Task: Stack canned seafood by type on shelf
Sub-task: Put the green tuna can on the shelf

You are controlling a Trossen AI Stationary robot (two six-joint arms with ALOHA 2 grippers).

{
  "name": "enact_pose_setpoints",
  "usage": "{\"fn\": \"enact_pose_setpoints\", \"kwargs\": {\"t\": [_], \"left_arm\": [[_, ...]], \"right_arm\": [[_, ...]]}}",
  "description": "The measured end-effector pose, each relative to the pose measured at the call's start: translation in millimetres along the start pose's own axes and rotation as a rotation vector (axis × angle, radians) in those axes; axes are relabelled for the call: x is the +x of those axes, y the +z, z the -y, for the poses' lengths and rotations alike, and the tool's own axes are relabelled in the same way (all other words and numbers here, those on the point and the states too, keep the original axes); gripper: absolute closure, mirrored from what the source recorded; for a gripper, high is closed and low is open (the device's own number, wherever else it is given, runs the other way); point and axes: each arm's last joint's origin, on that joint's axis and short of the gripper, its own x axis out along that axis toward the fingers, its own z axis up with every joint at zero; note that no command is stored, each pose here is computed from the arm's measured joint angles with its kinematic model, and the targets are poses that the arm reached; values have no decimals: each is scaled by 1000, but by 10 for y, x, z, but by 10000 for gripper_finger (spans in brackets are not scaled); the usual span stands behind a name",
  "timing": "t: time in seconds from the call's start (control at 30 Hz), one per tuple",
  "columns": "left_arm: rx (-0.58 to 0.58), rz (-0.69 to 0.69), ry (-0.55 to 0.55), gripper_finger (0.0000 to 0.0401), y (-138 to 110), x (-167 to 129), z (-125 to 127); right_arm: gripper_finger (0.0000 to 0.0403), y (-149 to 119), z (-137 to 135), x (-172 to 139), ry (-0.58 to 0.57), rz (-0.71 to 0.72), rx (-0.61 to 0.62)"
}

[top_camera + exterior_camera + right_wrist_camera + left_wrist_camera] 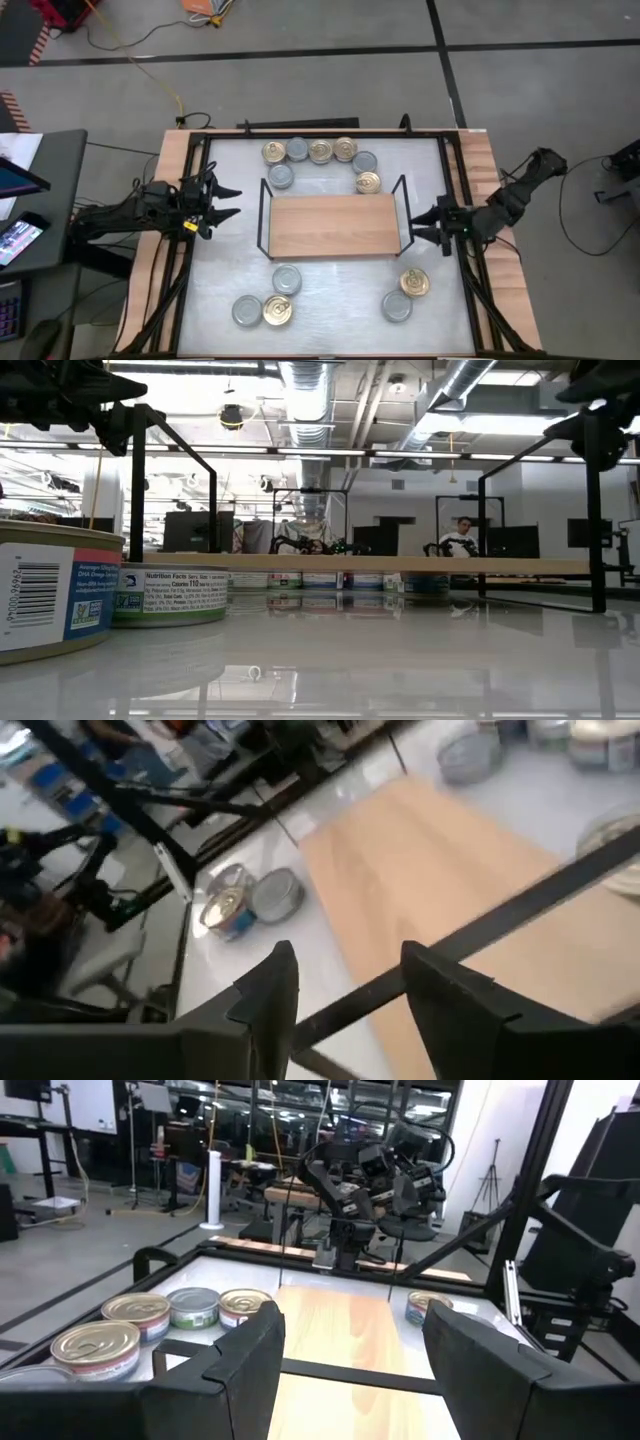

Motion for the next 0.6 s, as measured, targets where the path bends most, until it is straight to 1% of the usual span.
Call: {"fn": "enact_pose_setpoints", "kwargs": {"t": [0.03, 0.1, 0.17, 0.27, 0.33, 0.43, 0.5, 0.57, 0.6], "left_arm": [[0, 0, 0, 173, 1, 0, 0], [0, 1, 1, 173, 2, 0, 0], [8, 5, 1, 173, 5, 0, 0], [25, 8, 2, 173, 7, 0, 0], [26, 7, 2, 173, 7, 0, 0], [44, 8, 3, 173, 8, 0, 0], [42, 6, 6, 173, 6, 0, -1], [30, 0, 5, 173, 0, 0, -2], [25, -1, 0, 173, -1, 0, 0]], "right_arm": [[188, 1, -22, 10, -8, -36, 35], [188, 21, -92, 25, -1, -87, 54], [188, 60, -177, 17, 30, -132, 31], [188, 152, -281, -29, 52, -158, 1], [188, 245, -351, -86, 66, -150, -16], [188, 359, -406, -133, 39, -72, -75], [188, 382, -423, -143, 45, -80, -64], [188, 367, -435, -142, 50, -146, -9], [188, 360, -434, -140, 29, -171, 20]]}}
